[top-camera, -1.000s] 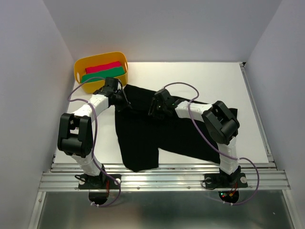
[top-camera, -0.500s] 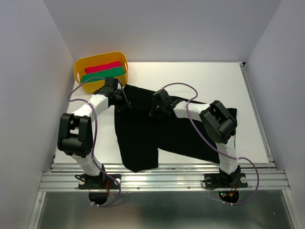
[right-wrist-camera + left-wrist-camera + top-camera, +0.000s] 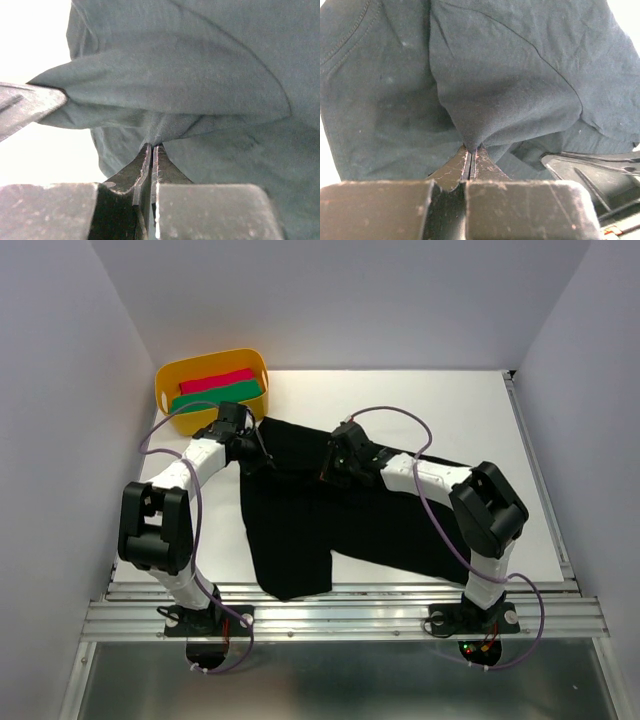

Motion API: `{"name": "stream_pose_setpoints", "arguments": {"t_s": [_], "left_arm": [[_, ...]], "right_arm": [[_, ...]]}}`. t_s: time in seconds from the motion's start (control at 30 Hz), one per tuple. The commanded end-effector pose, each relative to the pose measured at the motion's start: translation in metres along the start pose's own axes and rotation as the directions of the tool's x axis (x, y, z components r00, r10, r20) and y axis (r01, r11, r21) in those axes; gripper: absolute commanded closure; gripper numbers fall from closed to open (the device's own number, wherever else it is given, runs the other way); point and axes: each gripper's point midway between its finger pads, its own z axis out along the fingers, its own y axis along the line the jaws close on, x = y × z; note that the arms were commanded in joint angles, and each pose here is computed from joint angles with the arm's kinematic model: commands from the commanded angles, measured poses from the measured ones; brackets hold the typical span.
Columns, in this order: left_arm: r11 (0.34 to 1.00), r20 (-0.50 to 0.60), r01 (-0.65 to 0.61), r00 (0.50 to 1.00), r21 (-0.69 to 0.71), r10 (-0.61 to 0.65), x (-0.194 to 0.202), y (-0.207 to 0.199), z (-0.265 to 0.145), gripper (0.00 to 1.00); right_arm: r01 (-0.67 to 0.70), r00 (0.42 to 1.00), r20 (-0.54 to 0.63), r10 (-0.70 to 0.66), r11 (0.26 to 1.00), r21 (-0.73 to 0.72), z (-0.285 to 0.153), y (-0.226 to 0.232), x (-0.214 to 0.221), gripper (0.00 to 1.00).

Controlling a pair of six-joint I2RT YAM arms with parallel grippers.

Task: Roll the t-shirts
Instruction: Fold the T-shirt at the center of the board.

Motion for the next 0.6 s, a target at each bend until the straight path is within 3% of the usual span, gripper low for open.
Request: {"name": "stream_pose_setpoints", "arguments": {"t_s": [0.0, 0.43, 0.5, 0.53, 0.57], "left_arm": [[1.0, 0.041, -0.023, 0.999, 0.002, 0.023, -0.001, 0.0, -0.025, 1.0], [0.996, -0.009, -0.02, 1.0, -0.081, 0.02, 0.021, 0.026, -0.019, 1.0], [0.994, -0.028, -0.024, 0.999, -0.104, 0.021, 0.023, 0.031, -0.017, 0.82], [0.992, -0.041, -0.026, 0.999, -0.122, 0.021, 0.025, 0.036, -0.016, 0.54], [0.992, -0.039, -0.029, 0.999, -0.123, 0.024, 0.025, 0.035, -0.016, 0.46]], "right_arm": [[0.038, 0.999, -0.025, -0.038, 0.999, 0.012, -0.012, -0.003, 0.016, 0.99], [0.094, 0.986, -0.144, -0.086, 0.994, 0.052, -0.015, -0.027, 0.048, 0.99], [0.101, 0.984, -0.155, -0.091, 0.993, 0.059, -0.014, -0.031, 0.051, 0.99], [0.103, 0.982, -0.165, -0.091, 0.992, 0.068, -0.013, -0.033, 0.053, 0.91], [0.109, 0.981, -0.17, -0.096, 0.991, 0.074, -0.013, -0.035, 0.053, 0.88]]}}
